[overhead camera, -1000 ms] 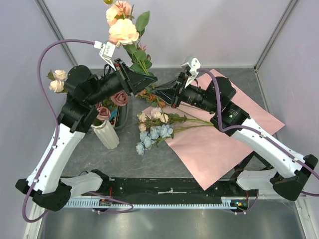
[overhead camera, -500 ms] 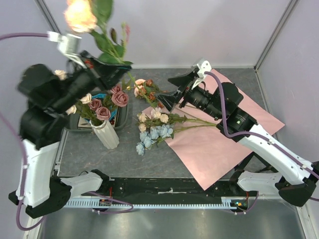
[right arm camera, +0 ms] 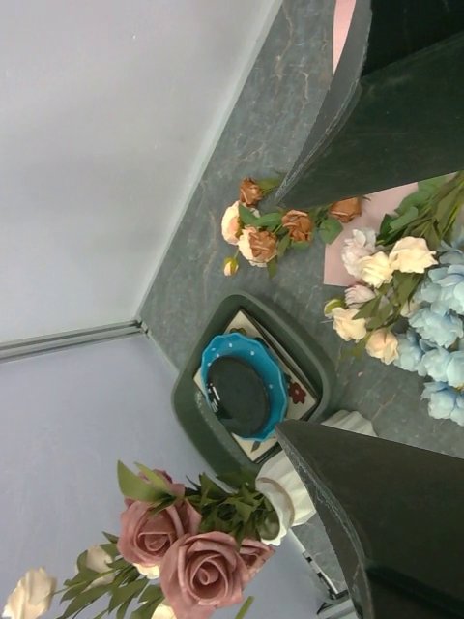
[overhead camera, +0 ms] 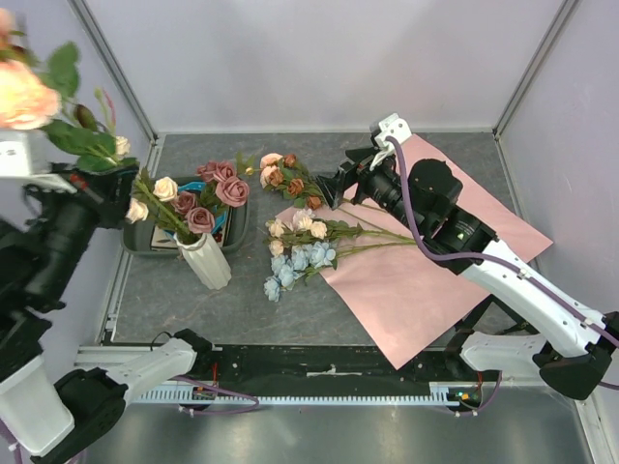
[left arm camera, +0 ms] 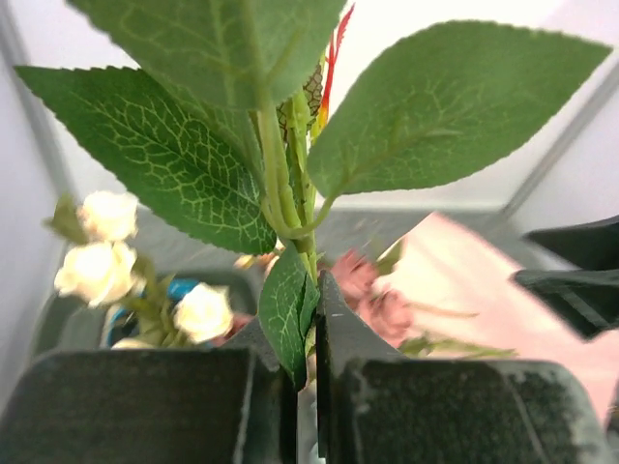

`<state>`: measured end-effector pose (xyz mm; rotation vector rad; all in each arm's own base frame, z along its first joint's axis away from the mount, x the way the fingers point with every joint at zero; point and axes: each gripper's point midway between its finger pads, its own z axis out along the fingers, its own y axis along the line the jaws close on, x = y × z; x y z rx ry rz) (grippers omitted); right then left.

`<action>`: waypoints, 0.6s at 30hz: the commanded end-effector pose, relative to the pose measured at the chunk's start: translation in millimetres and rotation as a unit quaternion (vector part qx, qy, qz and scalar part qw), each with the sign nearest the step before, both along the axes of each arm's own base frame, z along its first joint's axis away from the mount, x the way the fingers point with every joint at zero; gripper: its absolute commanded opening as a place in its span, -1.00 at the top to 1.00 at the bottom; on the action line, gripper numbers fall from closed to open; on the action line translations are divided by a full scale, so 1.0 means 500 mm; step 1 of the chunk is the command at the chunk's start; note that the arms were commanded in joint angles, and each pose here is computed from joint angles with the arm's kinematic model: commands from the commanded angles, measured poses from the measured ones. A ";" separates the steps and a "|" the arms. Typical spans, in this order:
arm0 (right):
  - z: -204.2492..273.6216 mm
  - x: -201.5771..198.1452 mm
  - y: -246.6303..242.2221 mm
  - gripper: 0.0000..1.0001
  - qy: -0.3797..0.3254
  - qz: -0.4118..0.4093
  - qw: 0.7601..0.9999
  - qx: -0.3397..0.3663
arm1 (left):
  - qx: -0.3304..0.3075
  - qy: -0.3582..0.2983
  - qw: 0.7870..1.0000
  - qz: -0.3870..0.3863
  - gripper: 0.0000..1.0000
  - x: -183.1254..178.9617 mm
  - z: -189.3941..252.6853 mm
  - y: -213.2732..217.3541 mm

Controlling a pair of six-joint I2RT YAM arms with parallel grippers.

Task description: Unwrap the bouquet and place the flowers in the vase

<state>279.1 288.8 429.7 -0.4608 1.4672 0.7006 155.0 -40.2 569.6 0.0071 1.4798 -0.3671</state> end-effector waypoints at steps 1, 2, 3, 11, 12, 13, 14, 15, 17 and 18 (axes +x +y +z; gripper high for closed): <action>-0.001 0.010 -0.006 -0.94 -0.004 -0.012 1.000 -0.005 | 0.080 0.072 0.989 0.103 0.97 0.078 -0.124 0.040; -0.004 0.011 -0.006 -0.94 -0.003 -0.014 1.000 -0.006 | 0.053 0.031 0.992 0.107 0.96 0.067 -0.094 0.048; -0.012 0.013 -0.005 -0.94 -0.001 -0.015 1.000 -0.009 | 0.051 0.025 0.993 0.108 0.96 0.069 -0.099 0.048; -0.034 0.017 -0.014 -0.95 0.007 -0.023 1.000 -0.019 | 0.033 -0.001 0.990 0.135 0.97 0.103 -0.140 0.048; -0.035 0.018 -0.015 -0.95 0.007 -0.025 0.999 -0.020 | 0.031 -0.006 0.990 0.138 0.97 0.103 -0.137 0.050; -0.038 0.019 -0.016 -0.95 0.008 -0.026 0.999 -0.021 | 0.031 -0.010 0.989 0.141 0.96 0.106 -0.130 0.051; -0.038 0.020 -0.016 -0.95 0.008 -0.026 0.999 -0.021 | 0.033 -0.011 0.989 0.144 0.97 0.107 -0.128 0.052; -0.036 0.019 -0.016 -0.95 0.008 -0.026 0.999 -0.021 | 0.037 -0.011 0.989 0.144 0.97 0.110 -0.125 0.051; -0.037 0.020 -0.015 -0.95 0.008 -0.025 0.999 -0.022 | 0.041 -0.012 0.989 0.139 0.97 0.115 -0.116 0.045; -0.038 0.019 -0.015 -0.95 0.009 -0.025 0.999 -0.022 | 0.043 -0.014 0.989 0.138 0.97 0.114 -0.111 0.045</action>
